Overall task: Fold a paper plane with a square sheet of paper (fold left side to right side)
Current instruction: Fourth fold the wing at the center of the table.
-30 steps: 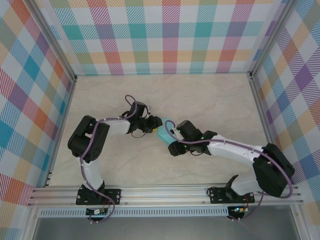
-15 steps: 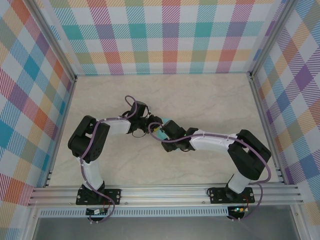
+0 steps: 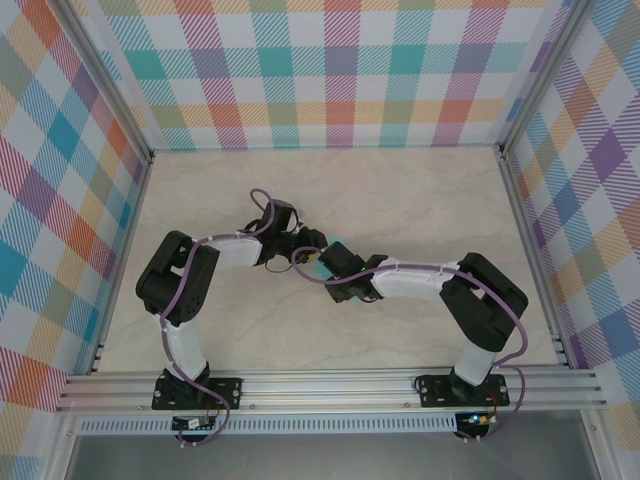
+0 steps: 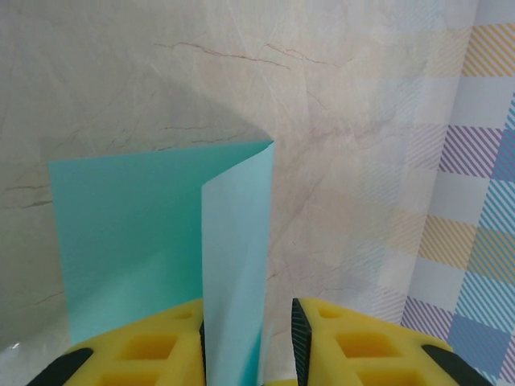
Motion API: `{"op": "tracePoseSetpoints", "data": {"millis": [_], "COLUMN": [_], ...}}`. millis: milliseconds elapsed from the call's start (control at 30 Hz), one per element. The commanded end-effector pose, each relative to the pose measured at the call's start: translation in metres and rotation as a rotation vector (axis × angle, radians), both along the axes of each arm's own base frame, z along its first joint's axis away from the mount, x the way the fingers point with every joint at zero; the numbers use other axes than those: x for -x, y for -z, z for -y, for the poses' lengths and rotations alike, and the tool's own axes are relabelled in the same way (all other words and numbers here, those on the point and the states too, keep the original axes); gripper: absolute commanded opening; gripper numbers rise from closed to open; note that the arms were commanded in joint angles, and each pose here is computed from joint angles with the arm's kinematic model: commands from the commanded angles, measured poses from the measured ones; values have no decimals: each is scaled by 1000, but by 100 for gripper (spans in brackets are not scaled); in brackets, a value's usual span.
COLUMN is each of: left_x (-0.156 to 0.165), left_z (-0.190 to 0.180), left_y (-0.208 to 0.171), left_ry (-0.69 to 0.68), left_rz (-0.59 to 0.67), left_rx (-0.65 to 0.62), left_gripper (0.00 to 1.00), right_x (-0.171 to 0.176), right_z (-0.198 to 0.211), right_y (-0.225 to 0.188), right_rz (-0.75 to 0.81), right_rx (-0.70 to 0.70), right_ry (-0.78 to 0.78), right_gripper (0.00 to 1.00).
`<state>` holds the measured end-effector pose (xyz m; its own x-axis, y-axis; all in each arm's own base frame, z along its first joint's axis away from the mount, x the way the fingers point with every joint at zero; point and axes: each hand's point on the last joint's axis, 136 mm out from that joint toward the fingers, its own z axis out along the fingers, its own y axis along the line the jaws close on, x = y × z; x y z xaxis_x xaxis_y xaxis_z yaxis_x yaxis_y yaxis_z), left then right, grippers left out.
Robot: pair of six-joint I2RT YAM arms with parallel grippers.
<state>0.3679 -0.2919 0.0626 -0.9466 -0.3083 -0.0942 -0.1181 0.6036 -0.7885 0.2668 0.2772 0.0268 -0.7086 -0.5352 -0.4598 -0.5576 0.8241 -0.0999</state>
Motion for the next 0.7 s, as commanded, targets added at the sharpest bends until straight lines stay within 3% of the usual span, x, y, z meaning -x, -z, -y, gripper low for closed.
{"op": "tracePoseSetpoints", "data": {"millis": [0,267,667], "left_x": [-3,-4,9], "left_z": [7,-5,-58], "left_y": [-25,-37,-60], "left_ry": [4,-8,-74], "left_rz": [25,51,101], "left_rx": [28,0,-54], "left_gripper": [32,42,50], "right_x": [-6,-4,9], "right_z": [-5,-1,-7], "right_y": [-4,-1,6], "right_rz": [28,23,-54], "right_rx": [16,31,-27], "right_ry": [-4,1,6], "right_gripper": [44,25,11]}}
